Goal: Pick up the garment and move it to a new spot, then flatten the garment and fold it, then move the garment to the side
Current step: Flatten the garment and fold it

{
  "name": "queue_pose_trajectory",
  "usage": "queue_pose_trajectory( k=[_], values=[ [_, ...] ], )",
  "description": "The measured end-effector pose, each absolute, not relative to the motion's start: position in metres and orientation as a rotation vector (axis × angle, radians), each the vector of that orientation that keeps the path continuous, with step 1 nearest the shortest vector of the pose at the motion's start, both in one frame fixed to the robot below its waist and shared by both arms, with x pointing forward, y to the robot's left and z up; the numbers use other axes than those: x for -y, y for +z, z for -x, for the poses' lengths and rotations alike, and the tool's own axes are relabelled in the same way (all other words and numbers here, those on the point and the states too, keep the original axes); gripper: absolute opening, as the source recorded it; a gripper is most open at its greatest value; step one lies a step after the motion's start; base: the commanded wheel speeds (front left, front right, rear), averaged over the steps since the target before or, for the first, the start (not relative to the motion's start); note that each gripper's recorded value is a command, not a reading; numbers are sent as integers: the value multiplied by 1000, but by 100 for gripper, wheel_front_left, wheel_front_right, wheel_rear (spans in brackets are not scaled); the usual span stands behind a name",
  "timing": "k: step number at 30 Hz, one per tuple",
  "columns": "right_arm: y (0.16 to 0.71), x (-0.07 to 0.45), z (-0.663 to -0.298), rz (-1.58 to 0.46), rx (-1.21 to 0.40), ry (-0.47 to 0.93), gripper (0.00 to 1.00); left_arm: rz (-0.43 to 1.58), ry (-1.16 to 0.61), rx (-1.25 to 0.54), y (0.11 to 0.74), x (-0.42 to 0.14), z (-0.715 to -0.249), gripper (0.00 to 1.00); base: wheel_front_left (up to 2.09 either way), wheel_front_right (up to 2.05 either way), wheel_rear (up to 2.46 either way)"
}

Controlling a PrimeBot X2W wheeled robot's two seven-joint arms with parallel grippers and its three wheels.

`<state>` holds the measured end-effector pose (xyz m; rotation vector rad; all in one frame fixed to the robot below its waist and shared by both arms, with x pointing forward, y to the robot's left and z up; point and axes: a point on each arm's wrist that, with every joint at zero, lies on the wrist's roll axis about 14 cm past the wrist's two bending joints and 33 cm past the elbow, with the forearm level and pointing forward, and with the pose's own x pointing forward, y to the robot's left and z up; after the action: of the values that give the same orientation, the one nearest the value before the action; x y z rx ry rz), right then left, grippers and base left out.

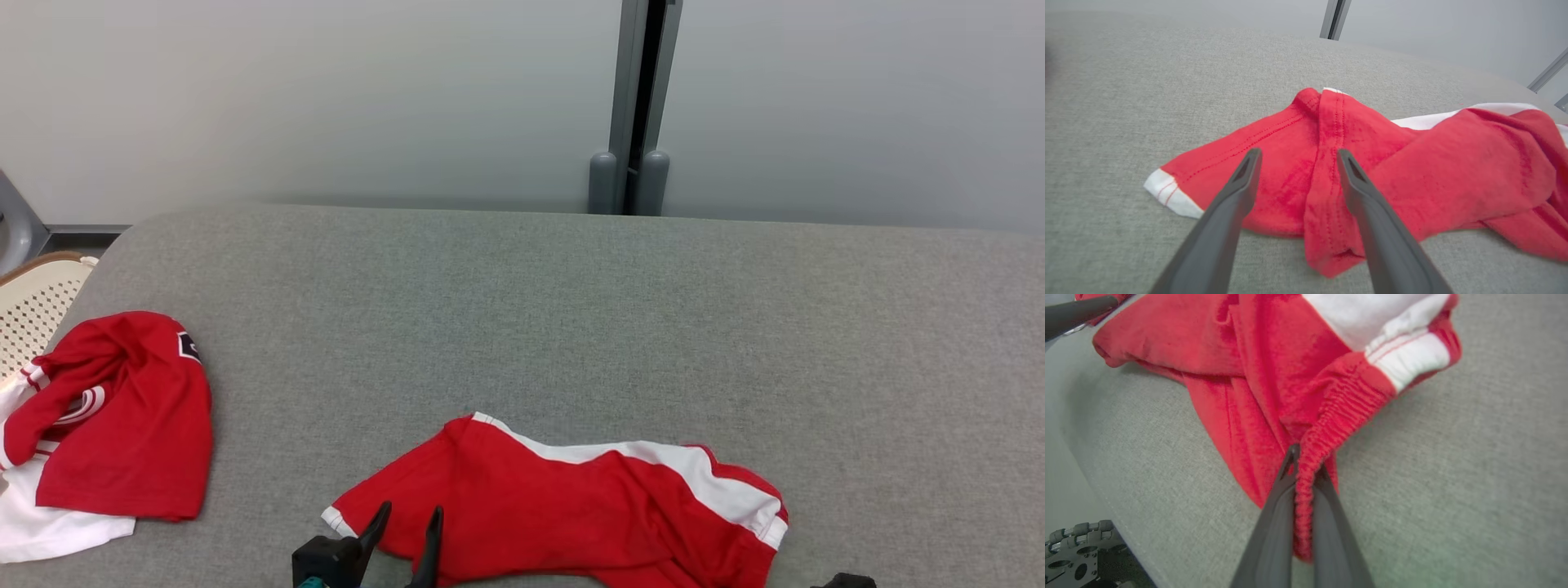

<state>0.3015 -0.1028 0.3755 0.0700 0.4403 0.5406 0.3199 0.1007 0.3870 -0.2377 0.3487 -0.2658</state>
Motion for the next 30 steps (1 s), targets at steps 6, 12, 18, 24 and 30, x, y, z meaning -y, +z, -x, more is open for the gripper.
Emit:
queue_pose_trajectory(
  k=[6,12,18,24,30],
  values=[
    [366,126,-303,-74,-455,429,100,229,-271,-345,388,-101,-322,100,0,0,0],
    [390,152,-328,-75,-348,306,100,236,-290,-325,395,-94,-332,100,0,0,0],
    [410,170,-341,-50,-258,221,100,230,-371,-245,424,-69,-366,100,0,0,0],
    [416,167,-344,-41,-226,201,100,178,-421,-345,410,-56,-387,100,0,0,0],
    [426,175,-351,-28,-187,162,100,123,-418,-509,378,-60,-389,100,0,0,0]
  ],
)
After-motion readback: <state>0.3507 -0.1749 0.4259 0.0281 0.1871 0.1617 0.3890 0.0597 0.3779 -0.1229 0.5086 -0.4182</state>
